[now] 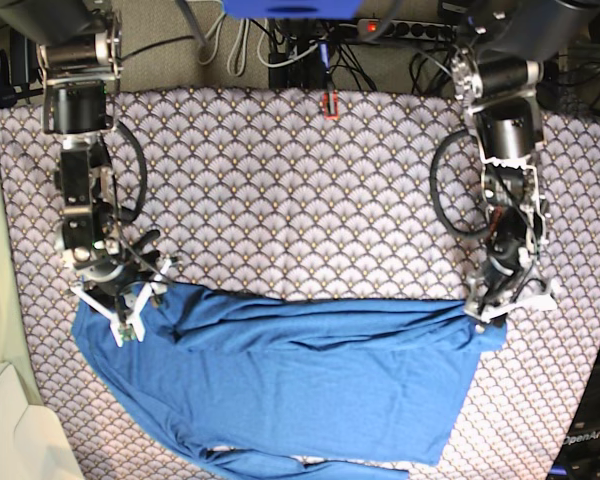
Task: Fold the T-shirt properly
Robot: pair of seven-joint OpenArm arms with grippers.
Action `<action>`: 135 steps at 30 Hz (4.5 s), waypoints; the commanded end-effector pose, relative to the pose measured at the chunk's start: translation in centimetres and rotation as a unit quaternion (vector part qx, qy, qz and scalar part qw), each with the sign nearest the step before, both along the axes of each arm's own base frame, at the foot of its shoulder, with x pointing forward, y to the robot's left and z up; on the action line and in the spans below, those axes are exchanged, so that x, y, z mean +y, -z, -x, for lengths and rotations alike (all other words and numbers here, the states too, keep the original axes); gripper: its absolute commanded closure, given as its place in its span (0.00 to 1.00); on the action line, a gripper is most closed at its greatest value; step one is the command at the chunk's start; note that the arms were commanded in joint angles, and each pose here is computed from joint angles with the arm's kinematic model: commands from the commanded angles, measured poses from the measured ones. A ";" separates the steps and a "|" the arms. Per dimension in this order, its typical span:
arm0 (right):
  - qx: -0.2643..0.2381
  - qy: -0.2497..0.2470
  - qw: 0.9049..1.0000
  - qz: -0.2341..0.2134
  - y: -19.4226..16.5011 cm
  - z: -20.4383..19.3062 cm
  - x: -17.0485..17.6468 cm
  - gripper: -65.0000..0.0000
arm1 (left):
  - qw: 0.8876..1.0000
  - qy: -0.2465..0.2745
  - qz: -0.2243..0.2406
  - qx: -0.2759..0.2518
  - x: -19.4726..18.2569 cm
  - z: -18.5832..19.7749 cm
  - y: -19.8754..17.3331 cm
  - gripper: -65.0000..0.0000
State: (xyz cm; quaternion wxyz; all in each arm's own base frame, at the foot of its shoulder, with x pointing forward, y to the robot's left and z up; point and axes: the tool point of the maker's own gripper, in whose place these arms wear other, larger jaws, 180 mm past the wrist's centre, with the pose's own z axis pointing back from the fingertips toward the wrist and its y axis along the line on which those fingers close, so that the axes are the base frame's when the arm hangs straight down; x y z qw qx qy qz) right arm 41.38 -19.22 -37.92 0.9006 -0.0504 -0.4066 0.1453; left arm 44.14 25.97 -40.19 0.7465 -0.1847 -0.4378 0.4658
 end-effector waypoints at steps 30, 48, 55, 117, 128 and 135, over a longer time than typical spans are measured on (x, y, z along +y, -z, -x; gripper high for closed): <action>-0.033 -0.002 0.999 -0.001 -2.0 -1.4 -0.1 0.48 | 0.998 -0.003 0.011 -0.063 0.1 -3.3 -4.7 0.36; -0.031 -0.001 1.000 -0.001 -2.0 -1.4 -0.2 0.49 | 0.998 -0.006 0.011 -0.062 0.3 -3.2 -4.6 0.36; -0.031 -0.001 1.000 -0.001 -2.0 -1.4 -0.2 0.49 | 0.998 -0.033 0.005 -0.047 1.0 -2.6 -2.6 0.36; -0.022 -0.001 1.000 0.001 -1.2 -0.7 -0.4 0.49 | 0.998 -0.032 0.019 -0.043 0.5 -3.7 -2.7 0.80; -0.024 -0.002 1.000 0.000 -1.2 -0.7 -0.3 0.49 | 0.998 -0.029 0.026 -0.055 -0.4 -4.7 -3.6 0.99; -0.023 -0.002 1.000 -0.001 -1.2 -0.7 -0.2 0.49 | 0.997 -0.028 0.024 -0.066 -0.5 -5.7 -4.8 0.99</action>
